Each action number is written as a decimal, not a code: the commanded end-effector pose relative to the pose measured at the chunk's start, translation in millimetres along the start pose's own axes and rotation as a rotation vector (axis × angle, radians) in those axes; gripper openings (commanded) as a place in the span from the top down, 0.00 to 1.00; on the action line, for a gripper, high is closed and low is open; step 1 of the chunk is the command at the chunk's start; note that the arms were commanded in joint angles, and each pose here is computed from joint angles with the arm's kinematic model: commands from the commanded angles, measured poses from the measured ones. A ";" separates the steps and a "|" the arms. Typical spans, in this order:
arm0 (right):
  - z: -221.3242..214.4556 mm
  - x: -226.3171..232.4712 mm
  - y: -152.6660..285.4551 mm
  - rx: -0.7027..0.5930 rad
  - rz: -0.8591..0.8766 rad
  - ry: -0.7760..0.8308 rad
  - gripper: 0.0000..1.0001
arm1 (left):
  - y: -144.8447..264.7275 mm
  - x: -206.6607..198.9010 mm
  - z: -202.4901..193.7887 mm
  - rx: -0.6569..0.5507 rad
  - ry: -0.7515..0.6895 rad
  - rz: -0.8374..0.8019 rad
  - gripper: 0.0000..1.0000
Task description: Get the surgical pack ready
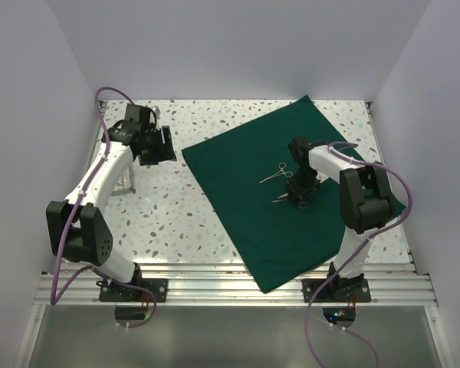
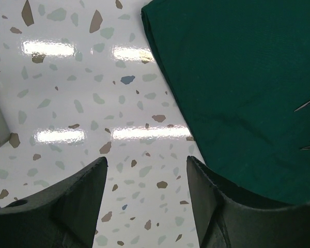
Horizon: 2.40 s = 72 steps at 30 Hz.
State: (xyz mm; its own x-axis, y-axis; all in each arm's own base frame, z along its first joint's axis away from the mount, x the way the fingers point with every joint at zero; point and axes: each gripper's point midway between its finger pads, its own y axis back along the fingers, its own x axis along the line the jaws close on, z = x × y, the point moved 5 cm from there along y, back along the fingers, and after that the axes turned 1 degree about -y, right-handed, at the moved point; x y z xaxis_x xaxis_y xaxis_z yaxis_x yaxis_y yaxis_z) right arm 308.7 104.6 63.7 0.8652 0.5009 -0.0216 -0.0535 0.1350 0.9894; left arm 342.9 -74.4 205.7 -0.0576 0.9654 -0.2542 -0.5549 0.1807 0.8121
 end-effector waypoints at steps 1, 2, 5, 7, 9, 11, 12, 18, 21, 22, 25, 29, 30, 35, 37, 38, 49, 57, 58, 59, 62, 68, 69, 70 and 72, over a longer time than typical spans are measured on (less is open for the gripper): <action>4.2 -3.4 -11.5 -0.035 -0.065 -0.032 0.67 | 5.0 -2.9 9.3 -0.048 -0.026 -0.029 0.33; 3.6 -4.1 -12.3 -0.032 -0.072 -0.037 0.68 | 5.0 -2.9 9.3 -0.048 -0.026 -0.029 0.33; -2.3 -11.5 -18.7 -0.014 -0.100 -0.061 0.75 | 4.9 -3.0 9.9 -0.052 -0.023 -0.028 0.33; -6.3 -15.3 -22.1 0.003 -0.102 -0.075 0.82 | 4.4 -3.0 9.8 -0.050 -0.022 -0.028 0.33; -8.6 -17.2 -23.3 0.014 -0.104 -0.083 0.87 | 4.7 -3.1 9.9 -0.050 -0.022 -0.028 0.33; -8.1 -18.6 -17.7 0.012 -0.097 -0.084 0.93 | 5.1 -3.0 9.9 -0.049 -0.020 -0.026 0.33; -7.2 -19.9 -15.0 0.005 -0.094 -0.086 0.95 | 5.1 -3.0 9.9 -0.049 -0.020 -0.026 0.33; -0.8 -18.4 17.3 -0.018 0.009 -0.038 1.00 | 3.7 -7.9 9.0 -0.035 0.000 -0.059 0.33; 1.5 -19.2 30.9 -0.028 0.058 -0.010 1.00 | 2.7 -10.8 9.2 -0.031 0.013 -0.077 0.33; 2.7 -18.7 34.8 -0.036 0.077 0.003 1.00 | 2.0 -11.1 9.6 -0.030 0.014 -0.079 0.33; 6.4 -16.8 46.8 -0.060 0.129 0.019 1.00 | 1.7 -16.7 9.9 -0.024 0.029 -0.118 0.33; 10.0 -6.4 57.0 -0.076 0.193 0.073 1.00 | -4.7 -37.8 4.8 0.005 0.024 -0.303 0.33; 8.2 -3.6 57.5 -0.061 0.208 0.093 1.00 | -8.0 -43.6 2.1 0.022 0.031 -0.350 0.32; 13.5 16.1 58.2 -0.048 0.210 0.265 0.83 | -16.7 -63.3 -10.9 0.072 0.038 -0.472 0.32; 16.7 25.2 55.1 -0.072 0.178 0.289 0.71 | -17.3 -66.9 -13.4 0.084 0.033 -0.473 0.32; 19.8 34.9 60.7 -0.094 0.210 0.278 0.62 | -17.3 -67.3 -13.5 0.086 0.033 -0.471 0.32; 13.5 105.0 53.8 -0.126 0.151 0.284 0.53 | -25.9 -63.2 -27.0 0.128 0.012 -0.445 0.32; -1.6 99.1 41.7 -0.140 0.081 0.266 0.55 | -27.1 -61.4 -27.5 0.133 -0.001 -0.438 0.32; -3.5 100.0 38.2 -0.134 0.083 0.270 0.56 | -27.8 -61.3 -27.4 0.135 -0.002 -0.438 0.32; -5.0 101.2 35.8 -0.129 0.082 0.269 0.56 | -28.3 -61.4 -27.9 0.139 -0.002 -0.439 0.32; -9.7 106.0 31.0 -0.124 0.084 0.277 0.58 | -30.1 -62.2 -27.1 0.144 -0.005 -0.446 0.32; -13.9 108.0 18.1 -0.121 0.064 0.263 0.60 | -32.3 -62.3 -25.9 0.148 -0.010 -0.450 0.32; -14.4 109.0 16.9 -0.123 0.065 0.262 0.60 | -32.4 -62.9 -26.2 0.150 -0.012 -0.452 0.32; -13.6 109.0 15.5 -0.125 0.062 0.257 0.61 | -32.8 -62.9 -26.4 0.152 -0.011 -0.453 0.32; -13.8 110.4 9.1 -0.127 0.052 0.257 0.62 | -32.8 -62.8 -26.4 0.152 -0.014 -0.453 0.32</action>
State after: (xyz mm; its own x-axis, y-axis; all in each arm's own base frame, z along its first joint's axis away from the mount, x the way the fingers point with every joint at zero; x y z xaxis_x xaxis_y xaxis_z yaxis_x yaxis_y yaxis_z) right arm 390.0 173.4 69.3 0.6797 0.7331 -0.0247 -0.1481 0.1701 0.9742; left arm 337.1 -142.5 171.1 0.1188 0.8019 -0.5855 -0.3801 0.5815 0.7193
